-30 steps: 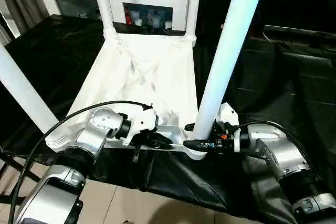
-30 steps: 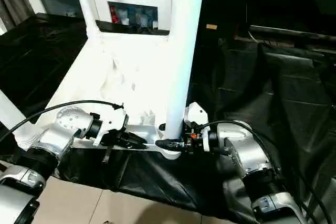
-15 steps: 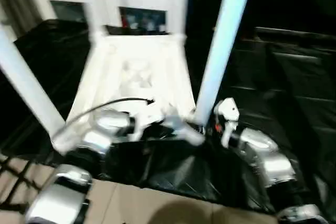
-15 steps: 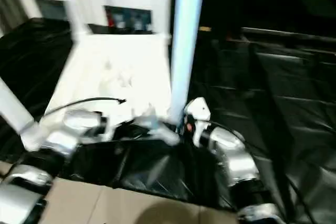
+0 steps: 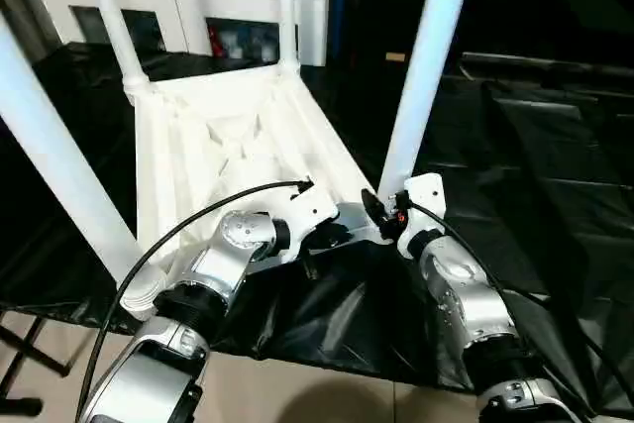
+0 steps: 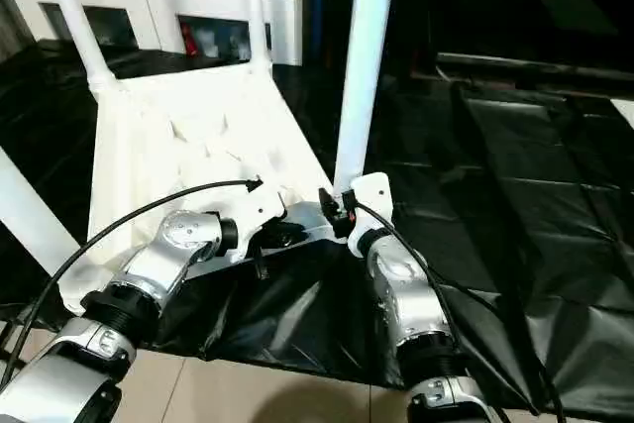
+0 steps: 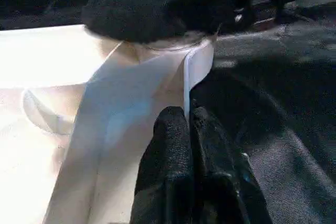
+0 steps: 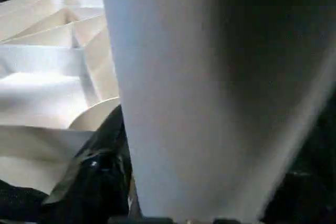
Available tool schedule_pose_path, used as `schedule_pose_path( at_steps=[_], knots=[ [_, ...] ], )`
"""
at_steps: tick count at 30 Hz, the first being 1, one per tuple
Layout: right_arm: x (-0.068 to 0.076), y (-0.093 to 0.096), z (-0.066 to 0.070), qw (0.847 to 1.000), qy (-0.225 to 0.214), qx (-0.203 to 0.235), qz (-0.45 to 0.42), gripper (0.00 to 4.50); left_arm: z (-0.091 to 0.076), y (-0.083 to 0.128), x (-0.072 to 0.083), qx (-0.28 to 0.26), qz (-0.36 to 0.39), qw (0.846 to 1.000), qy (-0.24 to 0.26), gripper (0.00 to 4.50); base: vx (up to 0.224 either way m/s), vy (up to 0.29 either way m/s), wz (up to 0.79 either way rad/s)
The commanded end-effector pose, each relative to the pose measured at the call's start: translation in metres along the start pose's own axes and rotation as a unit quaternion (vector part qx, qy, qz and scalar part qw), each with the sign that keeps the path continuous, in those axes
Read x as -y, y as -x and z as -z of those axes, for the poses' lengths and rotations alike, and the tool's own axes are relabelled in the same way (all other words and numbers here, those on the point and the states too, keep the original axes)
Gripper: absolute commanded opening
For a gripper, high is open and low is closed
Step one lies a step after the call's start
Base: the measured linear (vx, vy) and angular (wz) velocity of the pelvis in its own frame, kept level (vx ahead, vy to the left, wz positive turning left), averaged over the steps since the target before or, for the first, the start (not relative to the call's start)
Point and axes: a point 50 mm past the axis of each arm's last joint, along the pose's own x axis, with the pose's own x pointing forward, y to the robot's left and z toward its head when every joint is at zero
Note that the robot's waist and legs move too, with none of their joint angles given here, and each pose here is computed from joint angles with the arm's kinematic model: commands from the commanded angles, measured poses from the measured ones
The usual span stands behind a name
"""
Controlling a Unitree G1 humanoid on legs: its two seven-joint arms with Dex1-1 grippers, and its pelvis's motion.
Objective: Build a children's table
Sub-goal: Rotate leg to tighten
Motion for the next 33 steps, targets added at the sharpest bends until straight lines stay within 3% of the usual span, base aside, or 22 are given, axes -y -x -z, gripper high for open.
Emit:
schedule_pose_path(
  at_steps=[1,5,9,11,12,23,29,33],
  knots=[
    [-0.011,-0.002,0.002,0.996,0.016,-0.018,-0.086,3.1,0.005,-0.004,0.017,0.002,0.071,0.997,-0.011,0.0,0.0,0.0,0.0],
    [-0.003,0.007,0.003,0.987,0.039,-0.038,-0.149,3.19,0.01,0.007,0.014,-0.004,0.098,0.995,-0.019,0.0,0.0,0.0,0.0],
    [-0.005,0.022,0.004,0.961,0.051,-0.055,-0.267,3.19,0.015,0.019,0.012,-0.017,0.132,0.991,-0.03,0.0,0.0,0.0,0.0],
    [-0.003,0.033,0.002,0.937,0.045,-0.071,-0.338,3.19,0.018,0.028,0.01,-0.027,0.156,0.986,-0.045,0.0,0.0,0.0,0.0],
    [-0.003,0.033,0.002,0.936,0.044,-0.072,-0.341,2.93,0.018,0.028,0.01,-0.028,0.157,0.986,-0.046,0.0,0.0,0.0,0.0],
    [0.003,0.045,-0.003,0.874,0.042,-0.133,-0.466,2.38,0.025,0.051,0.004,-0.06,0.227,0.97,-0.067,0.0,0.0,0.0,0.0],
    [0.001,0.046,-0.003,0.862,0.042,-0.144,-0.484,2.35,0.026,0.053,0.001,-0.062,0.226,0.97,-0.068,0.0,0.0,0.0,0.0],
    [-0.004,0.043,-0.001,0.875,0.028,-0.129,-0.466,2.35,0.026,0.05,0.001,-0.055,0.212,0.974,-0.06,0.0,0.0,0.0,0.0]
  ],
)
